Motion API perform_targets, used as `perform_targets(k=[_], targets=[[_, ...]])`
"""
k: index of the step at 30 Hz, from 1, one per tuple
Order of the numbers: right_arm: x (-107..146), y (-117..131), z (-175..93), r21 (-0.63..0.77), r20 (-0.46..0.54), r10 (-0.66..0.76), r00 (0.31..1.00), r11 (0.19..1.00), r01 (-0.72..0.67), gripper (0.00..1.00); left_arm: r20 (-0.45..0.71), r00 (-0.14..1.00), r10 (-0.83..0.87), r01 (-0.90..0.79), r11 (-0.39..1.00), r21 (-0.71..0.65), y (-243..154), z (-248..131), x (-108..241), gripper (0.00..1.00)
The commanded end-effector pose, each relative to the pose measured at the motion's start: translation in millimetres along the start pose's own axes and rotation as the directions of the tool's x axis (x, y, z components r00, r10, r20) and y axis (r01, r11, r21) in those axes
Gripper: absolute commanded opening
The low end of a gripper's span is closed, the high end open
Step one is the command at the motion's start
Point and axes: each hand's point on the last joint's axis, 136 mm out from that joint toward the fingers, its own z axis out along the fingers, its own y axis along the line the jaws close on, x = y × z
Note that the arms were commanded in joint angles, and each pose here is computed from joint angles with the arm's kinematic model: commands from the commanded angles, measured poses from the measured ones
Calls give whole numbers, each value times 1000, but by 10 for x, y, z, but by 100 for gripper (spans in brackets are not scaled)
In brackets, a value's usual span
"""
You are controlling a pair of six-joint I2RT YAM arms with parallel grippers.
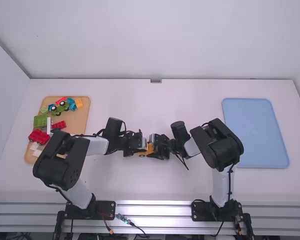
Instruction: Assemble lego blocks to make yellow taxi
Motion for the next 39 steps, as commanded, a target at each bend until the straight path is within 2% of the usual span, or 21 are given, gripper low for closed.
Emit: perform_targets(k=[1,18,26,39], targets=[[42,-6,13,1,-11,16,1000,1000,-16,43,-12,998,-61,61,998,20,-94,14,62,2],[75,-30,12,17,-29,20,999,1000,-20,43,-49,998,-44,45,999,19,-65,-34,56,2],[75,-27,13,16,-29,20,999,1000,-20,43,-5,1000,-30,30,999,27,-101,-50,-25,2],[78,-25,12,15,-29,22,999,1000,-21,43,-64,997,-51,51,999,-3,-68,-79,114,2]])
